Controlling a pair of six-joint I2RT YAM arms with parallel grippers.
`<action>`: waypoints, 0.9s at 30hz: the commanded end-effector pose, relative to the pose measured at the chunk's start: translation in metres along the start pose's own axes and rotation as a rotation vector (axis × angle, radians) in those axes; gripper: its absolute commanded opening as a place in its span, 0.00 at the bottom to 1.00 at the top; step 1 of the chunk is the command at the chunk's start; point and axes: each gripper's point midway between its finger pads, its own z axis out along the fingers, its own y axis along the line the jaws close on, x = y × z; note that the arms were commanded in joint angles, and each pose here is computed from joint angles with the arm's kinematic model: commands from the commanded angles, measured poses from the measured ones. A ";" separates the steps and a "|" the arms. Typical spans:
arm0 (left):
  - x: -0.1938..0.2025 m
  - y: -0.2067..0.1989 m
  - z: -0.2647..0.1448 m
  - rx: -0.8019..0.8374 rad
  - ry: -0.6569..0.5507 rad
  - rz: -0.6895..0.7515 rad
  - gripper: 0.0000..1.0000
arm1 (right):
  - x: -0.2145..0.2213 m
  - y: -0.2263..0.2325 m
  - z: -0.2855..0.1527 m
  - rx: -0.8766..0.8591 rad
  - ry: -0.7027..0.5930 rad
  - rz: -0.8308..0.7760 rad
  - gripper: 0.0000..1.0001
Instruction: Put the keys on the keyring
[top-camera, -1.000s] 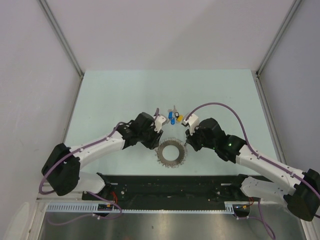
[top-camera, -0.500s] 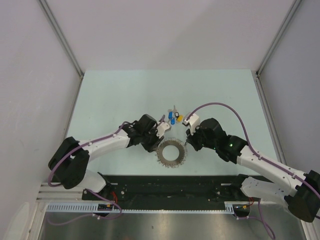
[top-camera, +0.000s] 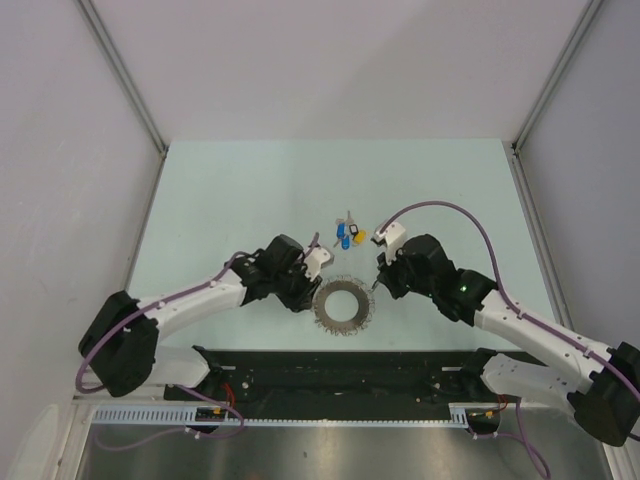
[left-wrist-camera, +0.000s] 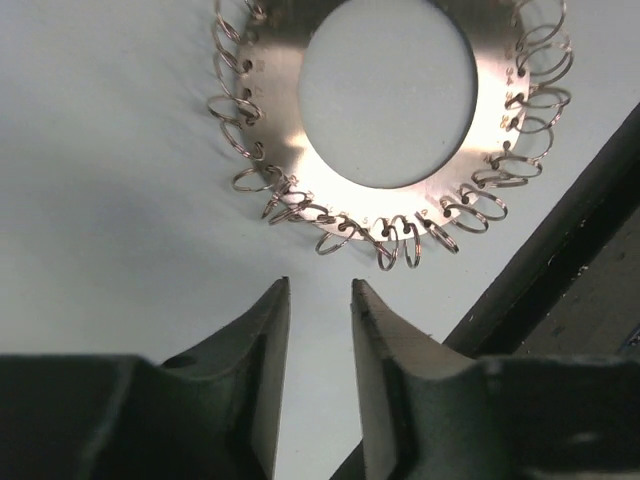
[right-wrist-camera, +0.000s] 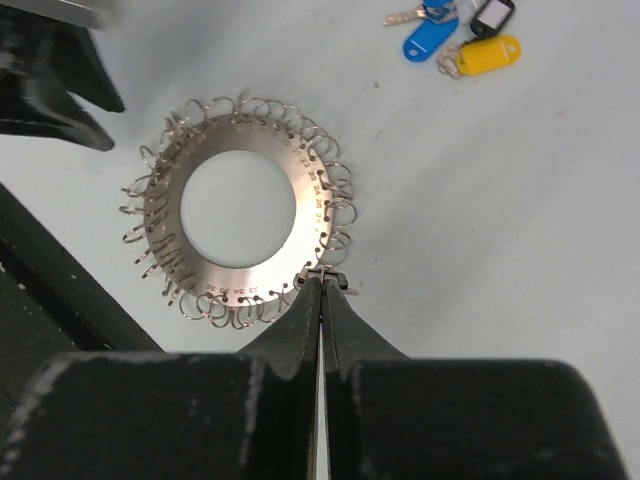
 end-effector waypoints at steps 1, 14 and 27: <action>-0.038 0.008 -0.029 -0.057 -0.171 -0.054 0.41 | 0.009 -0.017 -0.006 0.088 0.031 0.220 0.00; -0.071 0.071 -0.119 -0.388 -0.521 -0.061 0.70 | 0.092 0.005 -0.019 0.118 0.478 0.655 0.00; -0.061 0.093 -0.155 -0.581 -0.595 -0.102 0.96 | 0.091 -0.079 0.055 0.283 0.541 0.551 0.00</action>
